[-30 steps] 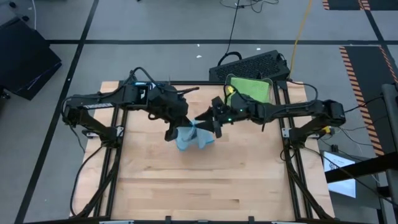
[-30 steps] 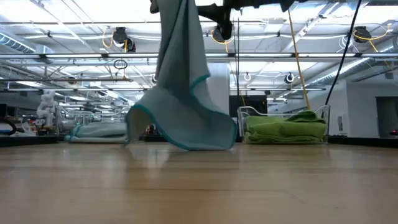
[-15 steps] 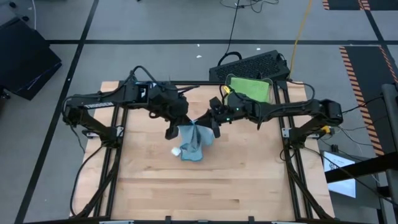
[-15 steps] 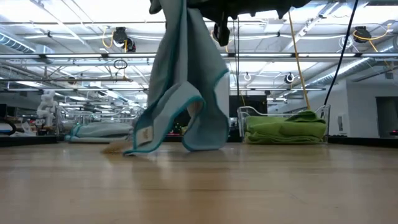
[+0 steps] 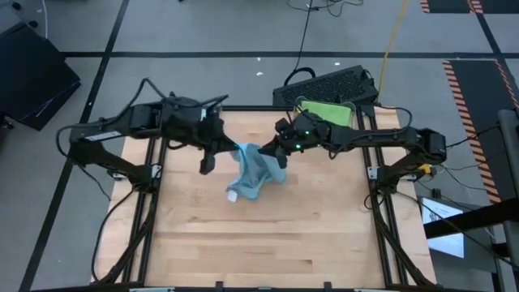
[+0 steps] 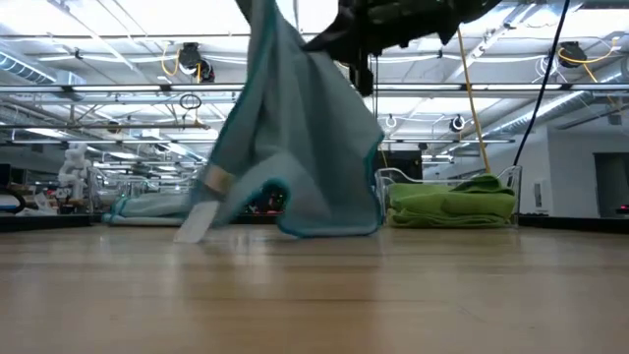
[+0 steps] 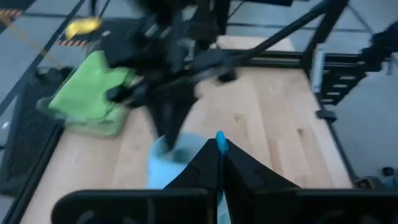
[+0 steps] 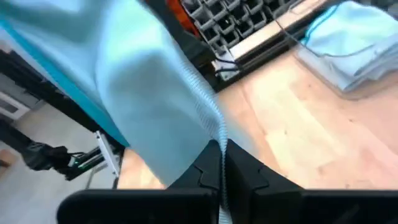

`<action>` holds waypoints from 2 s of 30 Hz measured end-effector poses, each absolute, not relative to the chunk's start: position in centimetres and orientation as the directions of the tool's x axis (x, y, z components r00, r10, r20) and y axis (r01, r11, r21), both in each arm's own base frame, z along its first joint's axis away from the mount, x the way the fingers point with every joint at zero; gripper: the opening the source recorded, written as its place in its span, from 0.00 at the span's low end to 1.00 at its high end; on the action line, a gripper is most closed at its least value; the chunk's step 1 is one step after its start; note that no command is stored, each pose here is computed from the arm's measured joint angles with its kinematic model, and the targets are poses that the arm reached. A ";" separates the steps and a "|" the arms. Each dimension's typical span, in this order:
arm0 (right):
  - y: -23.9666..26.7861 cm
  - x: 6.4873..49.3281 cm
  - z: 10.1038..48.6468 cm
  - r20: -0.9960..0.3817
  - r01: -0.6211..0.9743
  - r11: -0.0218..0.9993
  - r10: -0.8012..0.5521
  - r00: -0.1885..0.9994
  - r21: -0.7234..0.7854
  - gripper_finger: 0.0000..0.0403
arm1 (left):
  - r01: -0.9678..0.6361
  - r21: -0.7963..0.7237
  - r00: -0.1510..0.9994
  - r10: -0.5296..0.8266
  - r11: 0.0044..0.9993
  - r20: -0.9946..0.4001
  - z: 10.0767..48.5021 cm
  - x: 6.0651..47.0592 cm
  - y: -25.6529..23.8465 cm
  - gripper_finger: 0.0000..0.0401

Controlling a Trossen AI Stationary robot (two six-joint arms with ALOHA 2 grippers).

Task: Sort microfiber towel by color & place in baskets
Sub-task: Fold the blue towel

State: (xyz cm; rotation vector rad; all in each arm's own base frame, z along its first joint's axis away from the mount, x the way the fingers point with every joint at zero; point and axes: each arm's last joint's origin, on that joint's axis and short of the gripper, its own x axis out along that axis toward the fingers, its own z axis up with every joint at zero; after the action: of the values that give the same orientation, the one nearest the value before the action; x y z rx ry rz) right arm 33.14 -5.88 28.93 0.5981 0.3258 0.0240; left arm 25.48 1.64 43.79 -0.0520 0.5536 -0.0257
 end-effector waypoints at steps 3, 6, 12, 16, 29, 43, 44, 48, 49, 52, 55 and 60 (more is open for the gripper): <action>-6.0 33.0 29.5 -0.264 0.039 0.811 0.144 0.954 0.583 0.00 | -0.005 -0.047 0.845 -0.021 0.999 -0.535 43.6 25.4 1.8 0.02; -6.0 33.1 29.3 -0.278 0.055 0.804 0.140 0.950 0.593 0.00 | 0.034 -0.031 0.847 -0.045 0.999 -0.529 43.8 25.2 1.7 0.02; -6.1 32.9 29.1 -0.290 0.064 0.776 0.156 0.944 0.628 0.02 | 0.106 -0.023 0.862 -0.103 0.994 -0.496 44.2 25.1 1.5 0.01; -6.0 32.7 29.5 -0.281 0.057 0.762 0.166 0.945 0.645 0.12 | 0.156 -0.039 0.884 -0.157 0.987 -0.441 44.8 24.8 1.9 0.01; -3.6 27.0 34.1 -0.306 0.137 0.764 0.083 0.948 0.631 0.40 | 0.018 -0.093 0.952 -0.045 0.996 -0.301 46.3 24.6 5.2 0.02; -1.7 27.2 25.3 -0.373 0.251 0.781 -0.026 0.928 0.571 0.52 | 0.158 -0.186 0.929 -0.210 0.970 -0.304 46.1 24.3 5.3 0.02; -1.9 27.2 24.9 -0.354 0.259 0.776 -0.049 0.934 0.575 0.54 | 0.162 -0.208 0.916 -0.225 0.965 -0.332 45.8 24.2 5.1 0.02; -2.9 27.1 23.7 -0.326 0.289 0.774 -0.113 0.939 0.564 0.61 | 0.138 -0.272 0.831 -0.261 0.952 -0.491 43.7 24.1 3.5 0.01; -3.1 27.1 23.2 -0.341 0.304 0.774 -0.121 0.932 0.556 0.62 | 0.129 -0.279 0.808 -0.264 0.952 -0.526 42.9 24.2 3.0 0.01; -3.7 27.6 22.1 -0.381 0.337 0.757 -0.127 0.916 0.559 0.63 | 0.130 -0.315 0.752 -0.301 0.940 -0.586 40.3 25.0 1.5 0.02; -4.1 28.5 21.3 -0.368 0.324 0.718 -0.101 0.924 0.616 0.63 | 0.141 -0.376 0.700 -0.361 0.916 -0.616 37.6 25.7 -0.3 0.01; -5.0 30.6 22.0 -0.398 0.309 0.633 -0.002 0.917 0.709 0.63 | 0.143 -0.445 0.679 -0.414 0.884 -0.606 33.9 26.7 -3.4 0.02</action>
State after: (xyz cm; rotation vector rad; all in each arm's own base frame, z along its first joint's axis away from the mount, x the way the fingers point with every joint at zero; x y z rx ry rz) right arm 30.63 -4.99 21.98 0.8719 0.3813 -0.1828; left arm 26.70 -3.39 33.93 -0.3806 0.7654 -0.3215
